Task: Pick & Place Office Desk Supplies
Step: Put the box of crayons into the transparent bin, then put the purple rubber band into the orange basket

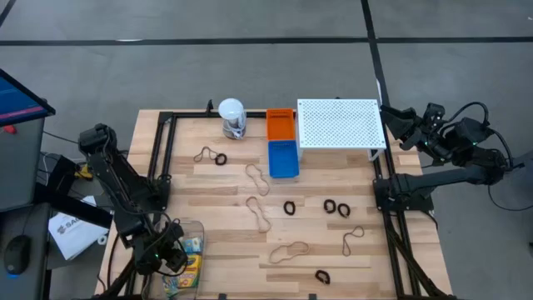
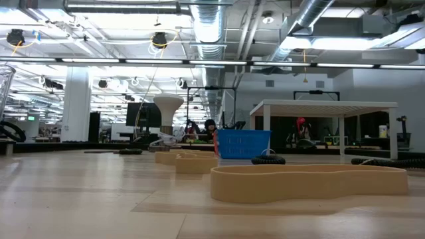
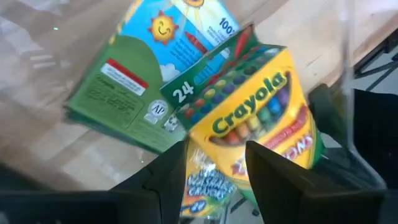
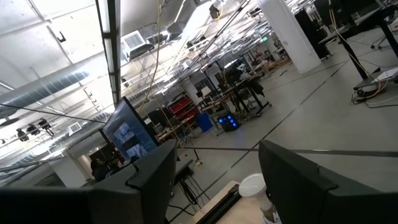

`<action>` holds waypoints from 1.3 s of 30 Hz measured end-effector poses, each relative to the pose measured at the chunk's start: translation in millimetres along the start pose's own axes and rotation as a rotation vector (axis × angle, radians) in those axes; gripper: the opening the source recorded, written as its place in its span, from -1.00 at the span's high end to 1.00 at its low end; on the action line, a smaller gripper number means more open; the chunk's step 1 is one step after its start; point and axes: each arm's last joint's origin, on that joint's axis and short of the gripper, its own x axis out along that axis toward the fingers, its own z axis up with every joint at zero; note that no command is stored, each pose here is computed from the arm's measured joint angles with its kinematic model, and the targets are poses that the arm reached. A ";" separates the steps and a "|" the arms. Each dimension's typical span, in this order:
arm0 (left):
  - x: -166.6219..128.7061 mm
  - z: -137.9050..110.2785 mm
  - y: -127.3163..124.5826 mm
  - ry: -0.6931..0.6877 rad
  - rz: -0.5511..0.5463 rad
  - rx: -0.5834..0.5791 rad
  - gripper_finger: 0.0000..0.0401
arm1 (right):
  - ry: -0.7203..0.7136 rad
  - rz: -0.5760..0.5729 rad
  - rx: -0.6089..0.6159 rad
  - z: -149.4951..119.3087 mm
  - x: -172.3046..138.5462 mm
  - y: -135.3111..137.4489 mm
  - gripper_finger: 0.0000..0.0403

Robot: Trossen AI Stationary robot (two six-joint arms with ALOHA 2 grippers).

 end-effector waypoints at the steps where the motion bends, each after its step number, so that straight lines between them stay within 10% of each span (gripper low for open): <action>1: -4.1 0.5 -0.9 -0.003 0.001 0.005 0.23 | 0.002 -0.001 -0.002 -0.2 0.0 -0.1 -0.11; 14: -5.5 6.4 -23.8 0.030 -0.142 0.139 0.35 | 0.020 -0.009 -0.016 -2.3 0.0 -1.1 -0.11; 39: -9.1 -5.7 -0.1 0.048 0.022 0.047 0.57 | 0.023 -0.011 -0.016 -2.8 0.1 -1.2 -0.11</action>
